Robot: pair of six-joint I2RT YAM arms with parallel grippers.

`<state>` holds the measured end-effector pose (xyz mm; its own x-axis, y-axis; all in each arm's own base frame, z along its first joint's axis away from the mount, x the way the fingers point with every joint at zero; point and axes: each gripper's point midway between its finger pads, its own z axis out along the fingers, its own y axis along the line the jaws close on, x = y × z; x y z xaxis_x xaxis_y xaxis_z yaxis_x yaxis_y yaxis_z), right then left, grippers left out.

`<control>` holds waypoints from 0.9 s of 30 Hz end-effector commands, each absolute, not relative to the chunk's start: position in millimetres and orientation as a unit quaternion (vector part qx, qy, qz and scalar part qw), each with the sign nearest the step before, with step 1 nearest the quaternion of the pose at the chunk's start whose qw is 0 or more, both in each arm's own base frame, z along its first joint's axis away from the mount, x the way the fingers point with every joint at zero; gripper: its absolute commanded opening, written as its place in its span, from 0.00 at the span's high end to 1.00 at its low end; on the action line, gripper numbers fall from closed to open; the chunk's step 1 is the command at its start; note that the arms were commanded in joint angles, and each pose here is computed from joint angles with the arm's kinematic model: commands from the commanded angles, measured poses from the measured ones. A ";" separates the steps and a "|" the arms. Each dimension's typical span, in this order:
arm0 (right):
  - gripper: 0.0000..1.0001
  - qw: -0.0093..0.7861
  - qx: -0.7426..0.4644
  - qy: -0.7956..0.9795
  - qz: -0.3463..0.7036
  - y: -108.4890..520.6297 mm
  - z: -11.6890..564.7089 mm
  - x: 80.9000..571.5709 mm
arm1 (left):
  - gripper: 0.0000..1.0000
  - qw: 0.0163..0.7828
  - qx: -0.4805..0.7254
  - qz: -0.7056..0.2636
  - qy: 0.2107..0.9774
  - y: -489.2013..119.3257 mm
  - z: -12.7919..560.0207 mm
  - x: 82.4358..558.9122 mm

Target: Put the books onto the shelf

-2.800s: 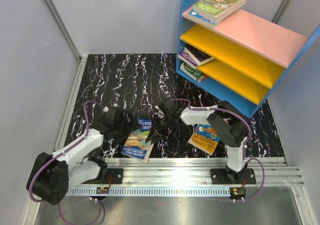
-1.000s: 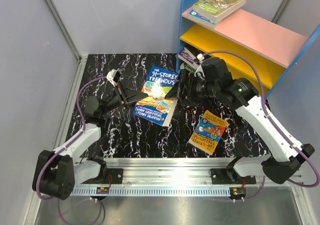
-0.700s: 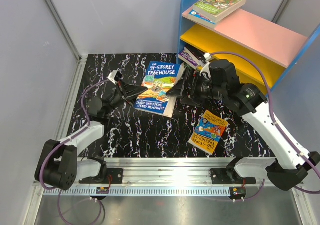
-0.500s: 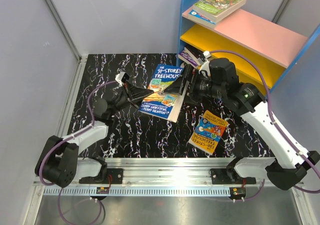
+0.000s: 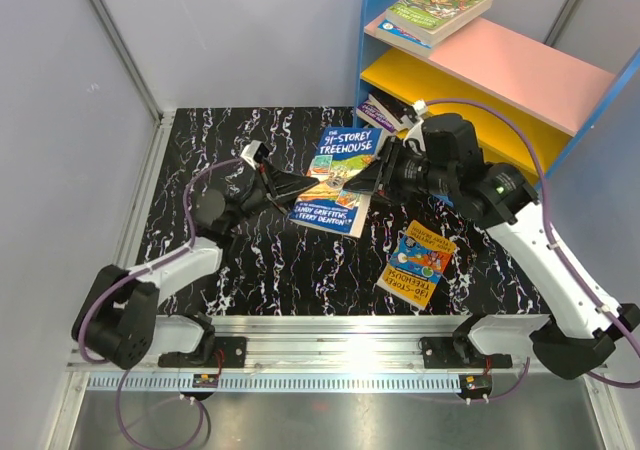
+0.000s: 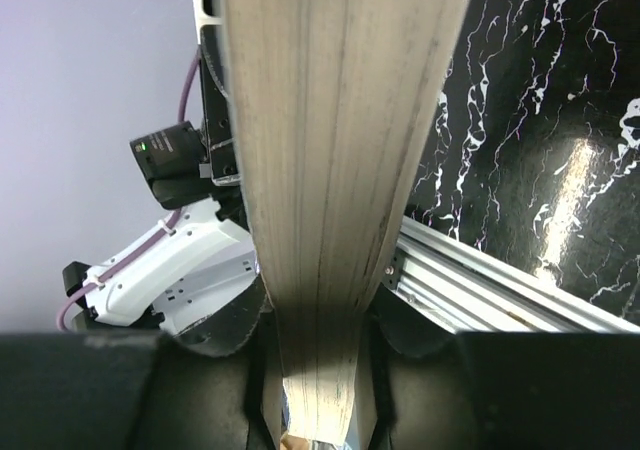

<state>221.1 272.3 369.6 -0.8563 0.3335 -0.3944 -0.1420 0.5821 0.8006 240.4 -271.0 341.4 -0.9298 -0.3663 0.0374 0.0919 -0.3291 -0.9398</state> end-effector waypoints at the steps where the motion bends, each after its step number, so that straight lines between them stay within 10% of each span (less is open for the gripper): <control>1: 1.00 0.333 0.062 0.846 0.413 232.8 407.0 220.4 | 0.97 0.241 -0.001 -0.774 0.586 -273.0 370.9 220.1; 10: 1.00 0.396 0.082 0.864 0.300 138.3 460.9 271.1 | 0.74 0.293 0.019 -0.657 0.694 -271.3 362.6 232.7; 27: 1.00 0.405 0.171 0.797 0.415 69.3 490.3 318.0 | 1.00 0.313 0.042 -0.693 0.648 -302.0 418.7 273.5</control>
<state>343.9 57.0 439.7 -0.6690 0.6250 -0.4022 0.0992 0.6113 0.7851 285.8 -297.2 378.6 -0.8346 -0.4031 -0.3754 0.3673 0.1006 -0.9246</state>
